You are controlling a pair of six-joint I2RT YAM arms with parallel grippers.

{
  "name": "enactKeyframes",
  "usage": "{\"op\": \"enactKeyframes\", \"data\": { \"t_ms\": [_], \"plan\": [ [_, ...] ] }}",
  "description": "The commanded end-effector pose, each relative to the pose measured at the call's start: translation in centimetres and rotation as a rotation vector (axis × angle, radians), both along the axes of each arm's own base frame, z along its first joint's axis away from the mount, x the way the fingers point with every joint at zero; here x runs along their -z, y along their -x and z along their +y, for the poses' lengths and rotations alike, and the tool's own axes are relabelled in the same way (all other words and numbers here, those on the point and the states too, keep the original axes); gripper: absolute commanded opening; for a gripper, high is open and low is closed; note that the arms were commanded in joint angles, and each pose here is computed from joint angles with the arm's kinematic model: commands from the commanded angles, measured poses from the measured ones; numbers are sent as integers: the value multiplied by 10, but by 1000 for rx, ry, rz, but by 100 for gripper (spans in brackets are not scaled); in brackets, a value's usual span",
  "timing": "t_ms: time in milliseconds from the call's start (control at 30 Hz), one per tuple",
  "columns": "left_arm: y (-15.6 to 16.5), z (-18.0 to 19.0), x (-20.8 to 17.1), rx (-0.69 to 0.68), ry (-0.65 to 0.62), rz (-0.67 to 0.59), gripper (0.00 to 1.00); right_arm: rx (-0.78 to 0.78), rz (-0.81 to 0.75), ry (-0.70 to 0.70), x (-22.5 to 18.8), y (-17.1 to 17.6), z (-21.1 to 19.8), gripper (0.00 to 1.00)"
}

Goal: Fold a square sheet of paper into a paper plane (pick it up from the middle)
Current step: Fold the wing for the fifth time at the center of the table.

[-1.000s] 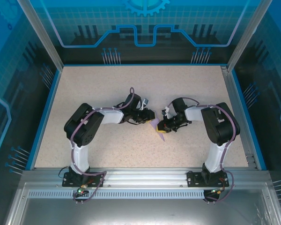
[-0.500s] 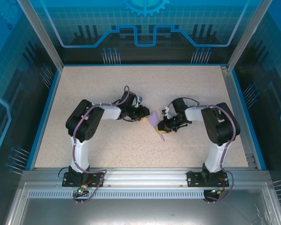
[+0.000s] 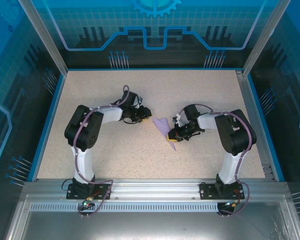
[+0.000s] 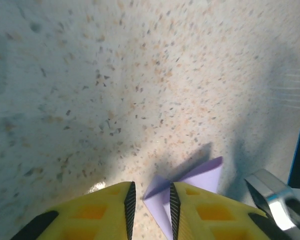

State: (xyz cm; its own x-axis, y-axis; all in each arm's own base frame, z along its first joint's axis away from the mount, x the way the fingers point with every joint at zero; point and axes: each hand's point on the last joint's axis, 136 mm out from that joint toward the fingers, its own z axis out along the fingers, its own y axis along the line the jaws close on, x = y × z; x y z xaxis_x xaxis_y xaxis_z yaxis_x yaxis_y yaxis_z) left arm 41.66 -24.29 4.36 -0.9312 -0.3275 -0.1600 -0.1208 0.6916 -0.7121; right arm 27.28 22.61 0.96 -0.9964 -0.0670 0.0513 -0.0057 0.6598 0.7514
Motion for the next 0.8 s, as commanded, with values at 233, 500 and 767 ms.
{"op": "enactKeyframes", "data": {
  "t_ms": [233, 500, 767],
  "plan": [
    [49, -81, -54, 218, 136, -63, 22, 49, 177, 104, 27, 34, -9, 0],
    [57, -104, 0, 219, 141, 68, 20, 45, 177, 107, 28, 36, -8, 0],
    [66, -87, 42, 183, 29, 149, 17, 33, 98, 55, -2, 35, -3, 2]
  ]
}}
